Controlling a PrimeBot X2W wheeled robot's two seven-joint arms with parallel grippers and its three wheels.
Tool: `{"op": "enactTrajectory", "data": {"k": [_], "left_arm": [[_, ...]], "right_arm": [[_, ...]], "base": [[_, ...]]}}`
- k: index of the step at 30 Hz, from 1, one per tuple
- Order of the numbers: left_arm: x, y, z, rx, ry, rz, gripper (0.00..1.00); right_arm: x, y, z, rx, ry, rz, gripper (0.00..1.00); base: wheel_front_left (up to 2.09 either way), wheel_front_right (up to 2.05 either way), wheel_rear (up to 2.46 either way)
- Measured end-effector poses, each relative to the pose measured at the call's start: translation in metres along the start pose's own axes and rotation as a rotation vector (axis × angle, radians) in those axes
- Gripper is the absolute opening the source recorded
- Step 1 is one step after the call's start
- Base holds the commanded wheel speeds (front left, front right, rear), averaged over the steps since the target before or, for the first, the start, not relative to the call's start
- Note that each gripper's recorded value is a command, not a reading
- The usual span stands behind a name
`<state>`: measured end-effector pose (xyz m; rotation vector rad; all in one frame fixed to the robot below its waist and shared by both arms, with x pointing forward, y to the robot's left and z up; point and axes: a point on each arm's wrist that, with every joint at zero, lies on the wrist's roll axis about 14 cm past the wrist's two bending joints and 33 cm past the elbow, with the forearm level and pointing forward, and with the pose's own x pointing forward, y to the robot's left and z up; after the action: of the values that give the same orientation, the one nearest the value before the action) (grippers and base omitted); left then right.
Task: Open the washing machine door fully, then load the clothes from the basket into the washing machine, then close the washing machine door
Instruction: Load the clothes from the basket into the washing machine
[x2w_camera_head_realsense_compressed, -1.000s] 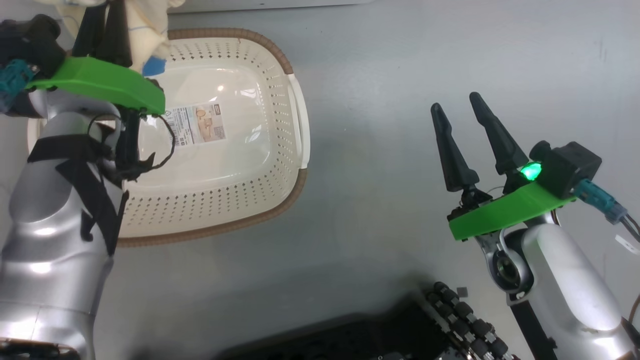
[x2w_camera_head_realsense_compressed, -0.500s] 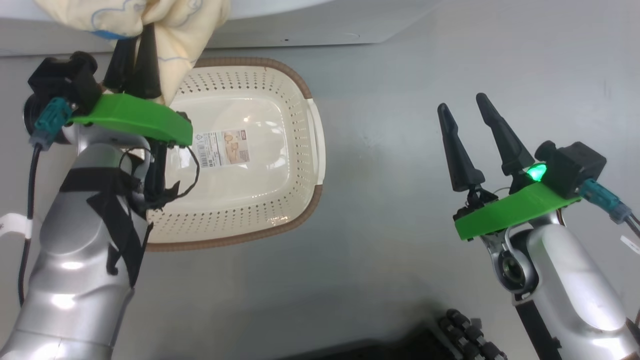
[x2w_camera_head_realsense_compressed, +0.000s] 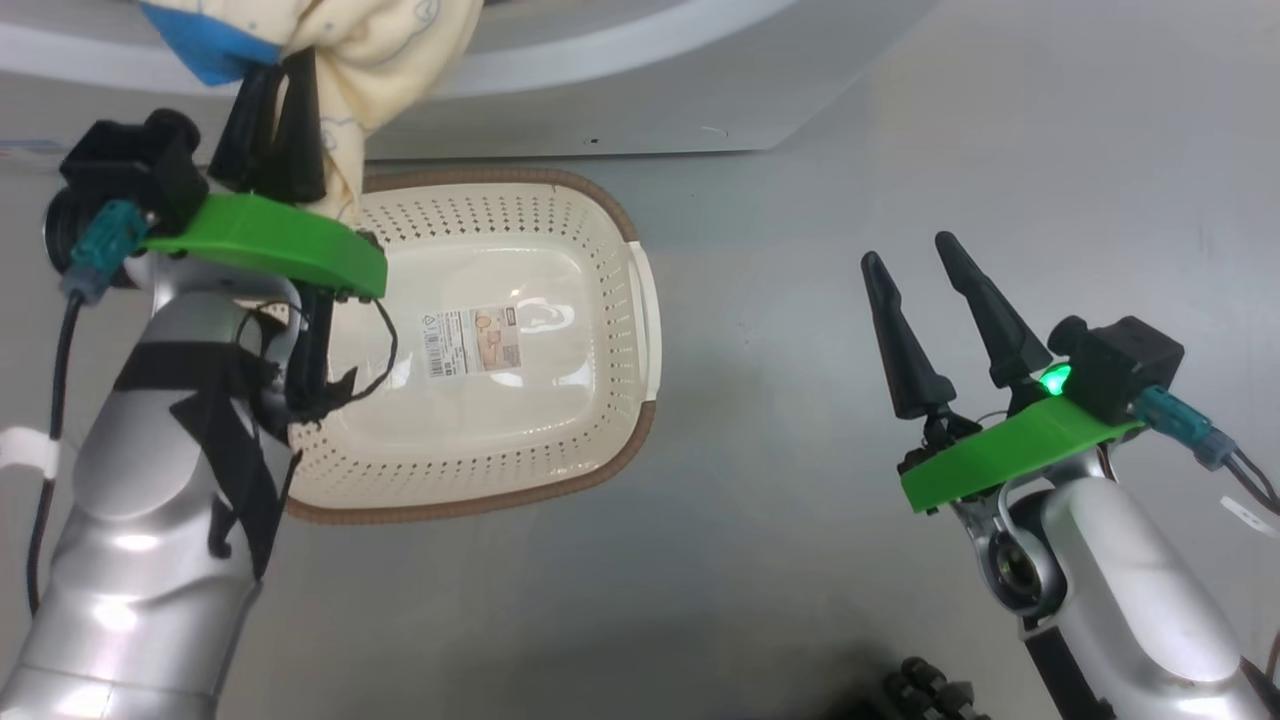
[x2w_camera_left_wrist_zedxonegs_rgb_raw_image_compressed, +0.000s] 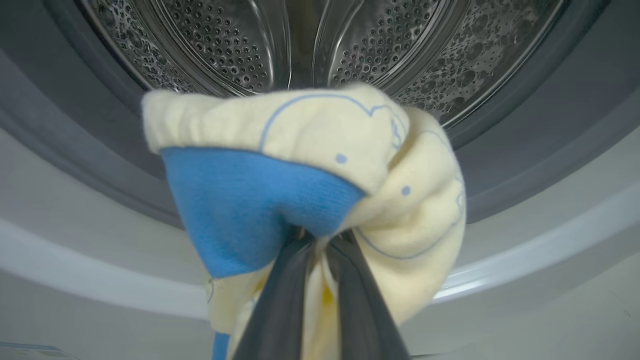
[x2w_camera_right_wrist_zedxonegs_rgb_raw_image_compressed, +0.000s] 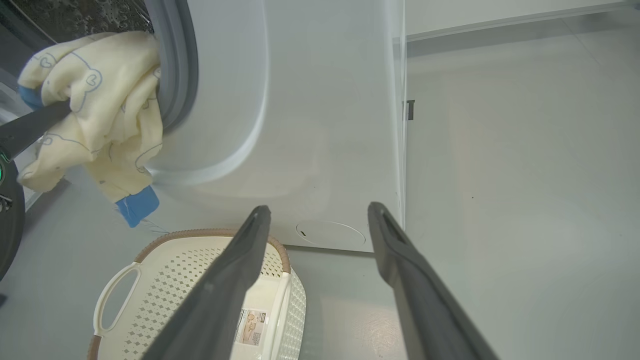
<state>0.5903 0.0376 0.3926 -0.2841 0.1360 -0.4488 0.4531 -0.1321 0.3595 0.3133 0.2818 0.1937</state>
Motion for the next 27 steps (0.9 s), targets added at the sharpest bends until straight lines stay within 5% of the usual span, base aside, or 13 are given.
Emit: {"op": "enactTrajectory", "data": {"k": [16, 27], "left_arm": [[0.079, -0.02, 0.062, 0.116, -0.033, -0.096, 0.0], [0.118, -0.001, 0.054, 0.148, 0.019, -0.08, 0.0]], "right_arm": [[-0.013, -0.014, -0.002, 0.002, 0.016, -0.049, 1.0], [-0.016, -0.028, -0.024, 0.021, 0.07, -0.096, 1.0]], "base": [[0.0, 0.0, 0.0], [0.0, 0.0, 0.0]]}}
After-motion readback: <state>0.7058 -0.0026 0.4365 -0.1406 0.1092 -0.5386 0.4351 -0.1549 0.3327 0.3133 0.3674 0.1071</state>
